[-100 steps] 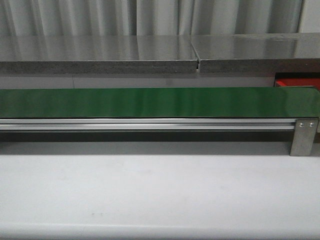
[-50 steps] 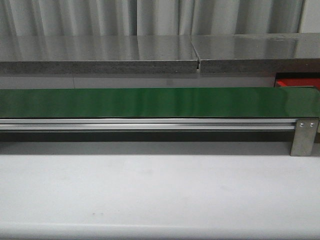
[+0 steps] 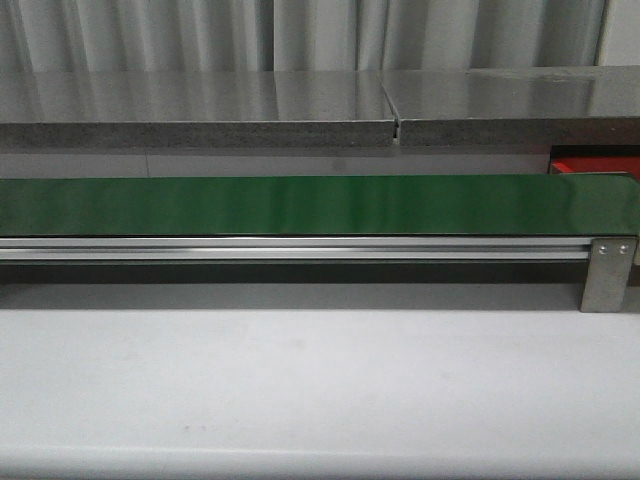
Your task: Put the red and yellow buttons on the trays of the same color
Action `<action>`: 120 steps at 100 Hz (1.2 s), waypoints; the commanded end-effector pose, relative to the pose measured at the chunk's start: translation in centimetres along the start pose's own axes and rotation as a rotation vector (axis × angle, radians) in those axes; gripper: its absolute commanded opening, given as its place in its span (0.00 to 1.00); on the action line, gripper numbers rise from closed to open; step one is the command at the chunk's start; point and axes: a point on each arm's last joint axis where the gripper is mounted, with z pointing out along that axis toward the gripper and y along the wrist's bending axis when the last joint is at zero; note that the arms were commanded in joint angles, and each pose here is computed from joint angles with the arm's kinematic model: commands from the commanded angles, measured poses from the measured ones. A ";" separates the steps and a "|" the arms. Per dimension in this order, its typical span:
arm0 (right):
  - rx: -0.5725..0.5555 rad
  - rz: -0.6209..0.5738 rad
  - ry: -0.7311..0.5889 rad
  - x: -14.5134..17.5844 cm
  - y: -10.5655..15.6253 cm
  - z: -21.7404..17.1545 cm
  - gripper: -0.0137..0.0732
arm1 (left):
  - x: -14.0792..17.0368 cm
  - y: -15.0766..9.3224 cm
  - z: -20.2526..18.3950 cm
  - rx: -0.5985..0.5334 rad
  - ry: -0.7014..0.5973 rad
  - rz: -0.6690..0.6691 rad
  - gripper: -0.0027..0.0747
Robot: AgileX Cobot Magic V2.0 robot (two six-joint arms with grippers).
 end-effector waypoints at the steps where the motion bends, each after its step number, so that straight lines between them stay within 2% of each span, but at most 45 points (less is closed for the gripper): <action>1: 0.035 0.009 -0.079 -1.2 -0.3 -0.6 0.02 | -1.3 -2.8 -2.5 0.077 -0.098 0.021 0.18; 29: 0.035 0.009 -0.079 -1.2 -0.3 -0.6 0.02 | -0.5 -7.1 -0.6 0.159 -0.029 0.123 0.18; 50: 0.035 0.009 -0.079 -1.2 -0.3 -0.6 0.02 | 1.1 -8.2 3.0 0.168 0.103 0.152 0.18; 68: 0.035 0.009 -0.079 -1.2 -0.3 -0.6 0.02 | 2.5 -9.1 4.9 0.174 0.161 0.178 0.18; 87: 0.035 0.009 -0.079 -1.2 -0.3 -0.6 0.02 | 3.1 -9.0 5.9 0.166 0.195 0.181 0.20; 92: 0.035 0.009 -0.079 -1.2 -0.3 -0.6 0.02 | 3.0 -8.9 5.9 0.160 0.192 0.202 0.24; 97: 0.035 0.009 -0.079 -1.2 -0.3 -0.6 0.02 | 2.9 -9.0 5.8 0.166 0.194 0.231 0.32; 114: 0.035 0.009 -0.079 -1.2 -0.3 -0.6 0.02 | 2.5 -9.5 5.2 0.185 0.210 0.254 0.82; 120: 0.035 0.009 -0.079 -1.2 -0.3 -0.6 0.02 | 2.2 -9.9 4.9 0.201 0.209 0.249 0.93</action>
